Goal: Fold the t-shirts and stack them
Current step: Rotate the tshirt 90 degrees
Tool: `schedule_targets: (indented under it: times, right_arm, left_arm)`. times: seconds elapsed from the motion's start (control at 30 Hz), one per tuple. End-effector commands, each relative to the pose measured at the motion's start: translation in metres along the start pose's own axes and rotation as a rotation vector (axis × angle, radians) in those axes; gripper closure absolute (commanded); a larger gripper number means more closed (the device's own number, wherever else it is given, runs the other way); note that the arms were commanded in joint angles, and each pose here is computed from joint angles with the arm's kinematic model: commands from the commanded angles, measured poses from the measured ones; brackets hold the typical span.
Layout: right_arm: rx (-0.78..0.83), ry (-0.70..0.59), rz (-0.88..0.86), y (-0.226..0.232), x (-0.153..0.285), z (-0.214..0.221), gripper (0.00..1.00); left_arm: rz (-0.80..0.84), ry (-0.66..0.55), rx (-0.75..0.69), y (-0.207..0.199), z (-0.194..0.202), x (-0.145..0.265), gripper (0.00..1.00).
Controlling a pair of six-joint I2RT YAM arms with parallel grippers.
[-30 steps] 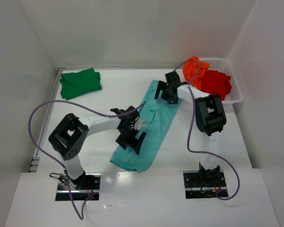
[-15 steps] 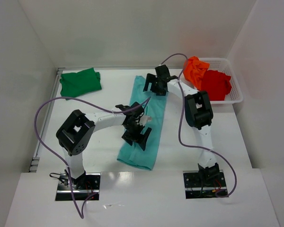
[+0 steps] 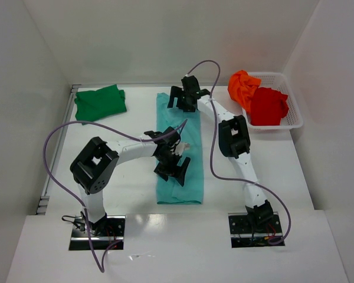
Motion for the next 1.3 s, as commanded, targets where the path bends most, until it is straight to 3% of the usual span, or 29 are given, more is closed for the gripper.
schedule_targets:
  times: [0.0,0.2,0.27,0.37,0.5,0.6,0.63,0.7,0.73,0.83,1.03,1.27]
  right_arm:
    - [0.031,0.002,0.047,-0.004,-0.002,0.0,0.0]
    - [0.034,-0.035,0.023,0.009,0.015,-0.016,0.0]
    - [0.026,-0.095,-0.012,0.018,0.041,-0.045,0.0]
    - [0.038,-0.178,-0.067,0.038,0.079,-0.078,0.0]
    - [0.083,-0.337,-0.163,0.08,0.169,-0.124,0.0]
    - [0.095,-0.353,-0.17,0.081,0.194,-0.121,0.0]
    - [0.097,-0.399,-0.183,0.086,0.224,-0.127,0.0]
    - [0.09,-0.366,-0.147,0.068,0.221,-0.104,0.0]
    - [0.078,-0.41,-0.152,0.07,0.249,-0.106,0.0]
    - [0.045,-0.34,-0.114,0.041,0.242,-0.061,0.0]
    - [-0.008,-0.205,-0.08,0.002,0.258,0.039,0.0]
    - [-0.09,-0.084,-0.024,-0.038,0.269,0.123,0.01]
  left_arm:
    - [-0.044,0.005,0.037,0.007,0.011,-0.001,0.01]
    - [-0.049,-0.071,0.029,-0.004,-0.004,0.019,0.01]
    - [-0.065,-0.093,0.023,-0.008,-0.009,0.033,0.01]
    - [-0.092,-0.215,-0.019,-0.021,-0.032,0.067,0.01]
    - [-0.123,-0.446,-0.023,-0.04,-0.055,0.123,0.01]
    - [-0.165,-0.632,-0.017,-0.036,-0.06,0.154,0.01]
    - [-0.195,-0.703,-0.017,-0.033,-0.065,0.164,0.01]
    - [-0.193,-0.801,0.011,-0.033,-0.062,0.187,0.01]
    - [-0.177,-0.824,0.057,-0.029,-0.06,0.187,0.01]
    - [-0.087,-0.883,0.043,-0.04,-0.053,0.192,0.01]
    - [-0.116,-0.695,0.125,-0.016,-0.028,0.139,0.01]
    - [-0.116,-0.635,0.242,0.001,-0.016,0.103,0.01]
Point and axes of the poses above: each gripper's point midway between its finger pads, its own x axis back along the fingers, its own y axis along the line the jaws close on, z = x × y, the point moved 2 cm from there along x, back along the fingers, and after that the axes turned 4 degrees about -x, right-handed, at the moved point
